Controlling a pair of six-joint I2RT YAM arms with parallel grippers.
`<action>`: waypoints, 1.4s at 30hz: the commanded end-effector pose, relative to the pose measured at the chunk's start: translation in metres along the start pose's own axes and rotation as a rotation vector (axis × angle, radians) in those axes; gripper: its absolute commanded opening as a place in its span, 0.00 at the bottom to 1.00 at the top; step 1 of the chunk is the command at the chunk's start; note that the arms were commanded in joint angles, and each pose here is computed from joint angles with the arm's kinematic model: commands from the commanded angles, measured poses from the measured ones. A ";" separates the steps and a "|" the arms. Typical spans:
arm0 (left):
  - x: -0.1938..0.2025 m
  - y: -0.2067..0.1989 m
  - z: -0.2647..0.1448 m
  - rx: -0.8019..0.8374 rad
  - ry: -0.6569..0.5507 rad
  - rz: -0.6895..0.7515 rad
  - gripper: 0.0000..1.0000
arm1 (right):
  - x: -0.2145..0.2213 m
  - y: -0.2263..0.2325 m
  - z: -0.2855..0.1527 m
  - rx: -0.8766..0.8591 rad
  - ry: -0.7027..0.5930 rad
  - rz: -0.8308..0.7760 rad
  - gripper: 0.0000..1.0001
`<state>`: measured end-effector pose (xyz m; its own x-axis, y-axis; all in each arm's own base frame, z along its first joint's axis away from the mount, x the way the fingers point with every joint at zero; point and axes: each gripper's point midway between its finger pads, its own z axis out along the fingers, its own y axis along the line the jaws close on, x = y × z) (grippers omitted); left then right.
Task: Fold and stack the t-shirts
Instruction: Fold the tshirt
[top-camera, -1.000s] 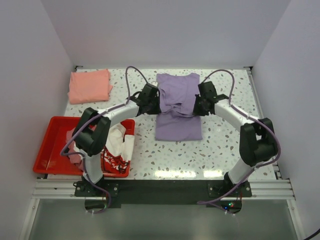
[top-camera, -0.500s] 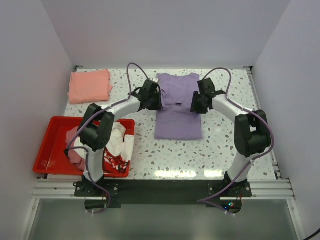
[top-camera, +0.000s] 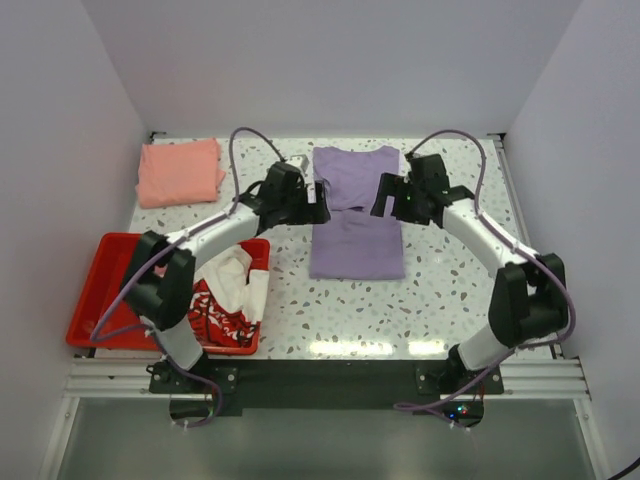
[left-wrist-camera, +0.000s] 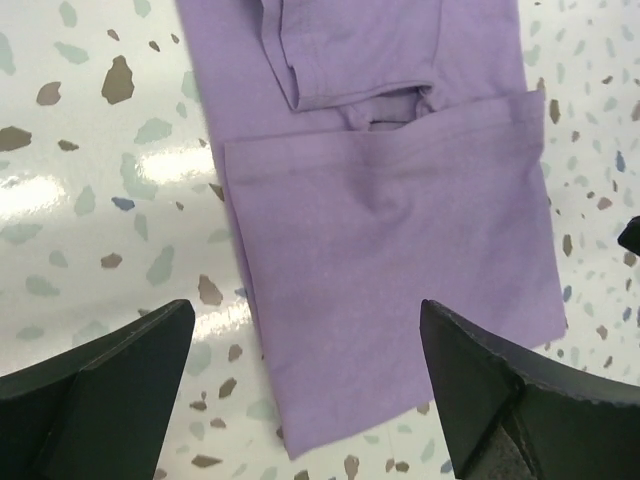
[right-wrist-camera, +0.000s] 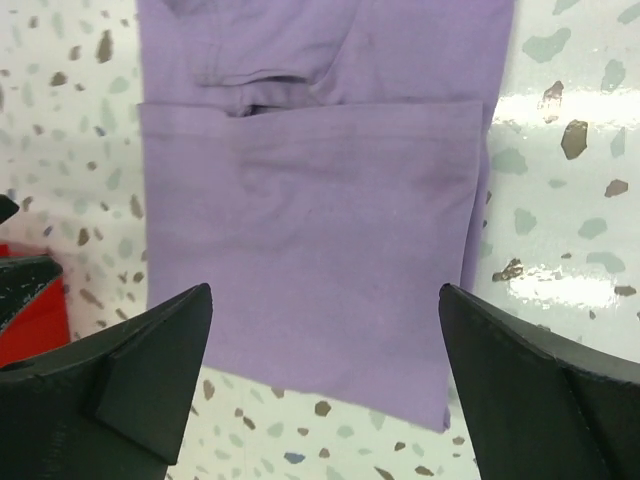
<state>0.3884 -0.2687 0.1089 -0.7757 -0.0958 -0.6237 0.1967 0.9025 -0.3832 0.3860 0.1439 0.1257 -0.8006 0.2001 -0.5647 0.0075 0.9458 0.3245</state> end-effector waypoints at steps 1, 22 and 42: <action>-0.011 -0.009 -0.041 0.063 -0.100 -0.040 1.00 | -0.007 0.018 -0.037 -0.109 -0.080 -0.024 0.99; 0.109 -0.013 -0.053 0.103 0.023 -0.093 1.00 | 0.094 -0.017 -0.098 -0.128 -0.099 0.106 0.99; 0.142 0.010 -0.014 0.007 0.110 -0.116 0.32 | 0.103 -0.026 -0.086 -0.083 -0.048 0.102 0.99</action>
<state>0.2625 -0.2607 0.0207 -0.8703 -0.1324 -0.4745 0.1020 0.8939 -0.4365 0.2488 0.1169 0.1262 -0.7687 0.3080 -0.5606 0.0393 0.8975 0.4392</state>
